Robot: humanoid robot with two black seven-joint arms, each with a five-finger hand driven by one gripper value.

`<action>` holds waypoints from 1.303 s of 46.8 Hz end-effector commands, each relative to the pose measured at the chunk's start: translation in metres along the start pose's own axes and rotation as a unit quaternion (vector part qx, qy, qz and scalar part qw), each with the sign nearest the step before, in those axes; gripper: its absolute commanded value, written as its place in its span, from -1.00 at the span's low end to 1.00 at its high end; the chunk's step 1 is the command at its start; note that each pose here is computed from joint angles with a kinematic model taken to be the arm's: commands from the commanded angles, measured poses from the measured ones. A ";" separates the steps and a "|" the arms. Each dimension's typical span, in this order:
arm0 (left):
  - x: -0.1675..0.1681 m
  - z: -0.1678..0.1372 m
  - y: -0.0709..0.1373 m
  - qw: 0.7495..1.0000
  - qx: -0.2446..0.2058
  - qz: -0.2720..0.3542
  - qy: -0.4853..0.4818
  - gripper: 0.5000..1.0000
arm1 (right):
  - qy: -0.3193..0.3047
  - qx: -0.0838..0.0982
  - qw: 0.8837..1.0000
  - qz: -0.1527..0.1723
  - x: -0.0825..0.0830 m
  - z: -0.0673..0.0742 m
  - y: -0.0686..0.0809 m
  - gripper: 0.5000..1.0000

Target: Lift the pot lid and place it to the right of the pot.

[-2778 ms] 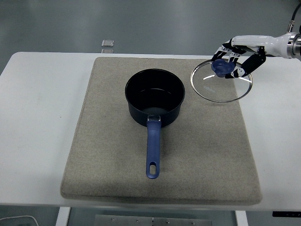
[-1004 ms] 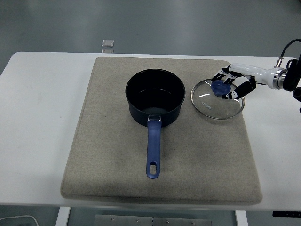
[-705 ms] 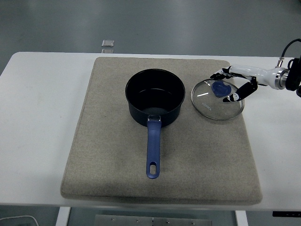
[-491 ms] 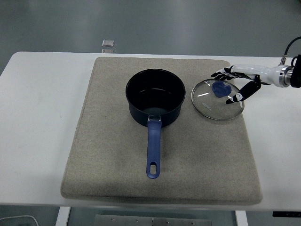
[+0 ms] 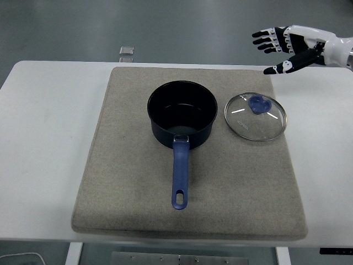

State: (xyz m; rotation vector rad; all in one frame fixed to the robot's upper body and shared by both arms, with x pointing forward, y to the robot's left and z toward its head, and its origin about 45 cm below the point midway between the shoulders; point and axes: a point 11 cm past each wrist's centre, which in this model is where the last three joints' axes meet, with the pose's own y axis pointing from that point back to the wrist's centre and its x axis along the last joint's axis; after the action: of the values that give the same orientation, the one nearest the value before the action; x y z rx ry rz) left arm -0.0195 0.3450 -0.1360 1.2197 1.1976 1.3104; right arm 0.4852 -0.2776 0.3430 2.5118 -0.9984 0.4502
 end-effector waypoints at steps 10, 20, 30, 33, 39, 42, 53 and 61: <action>0.000 0.000 0.000 1.000 0.000 0.000 0.000 1.00 | -0.100 0.037 0.992 0.071 0.004 -0.006 -0.016 0.65; 0.000 0.000 0.000 1.000 0.000 0.000 0.000 1.00 | -0.171 0.060 0.980 0.087 -0.001 -0.004 -0.026 0.64; 0.000 0.000 0.000 1.000 0.000 0.000 0.000 1.00 | -0.261 0.078 0.955 0.119 -0.006 0.010 -0.030 0.64; 0.000 0.000 0.000 1.000 0.000 0.000 0.000 1.00 | -0.291 0.073 0.947 0.119 -0.014 0.017 -0.035 0.64; 0.000 0.000 0.000 1.000 0.000 0.000 0.000 1.00 | -0.340 0.060 0.930 0.128 -0.022 0.031 -0.037 0.64; 0.000 0.000 0.000 1.000 0.000 0.000 0.000 1.00 | -0.353 0.061 0.924 0.132 -0.023 0.034 -0.038 0.64; 0.000 0.000 0.000 1.000 0.000 0.000 0.000 1.00 | -0.399 0.050 0.901 0.163 -0.021 0.050 -0.039 0.64; 0.000 0.000 0.000 1.000 0.000 0.000 0.000 1.00 | -0.401 0.046 0.898 0.173 -0.020 0.058 -0.036 0.65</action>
State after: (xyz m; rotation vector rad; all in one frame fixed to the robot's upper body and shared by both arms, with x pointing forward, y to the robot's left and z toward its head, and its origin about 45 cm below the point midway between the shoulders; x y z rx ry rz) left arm -0.0193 0.3450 -0.1360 1.2195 1.1972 1.3107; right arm 0.5046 -0.2677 0.2752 2.6303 -1.7521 -0.5355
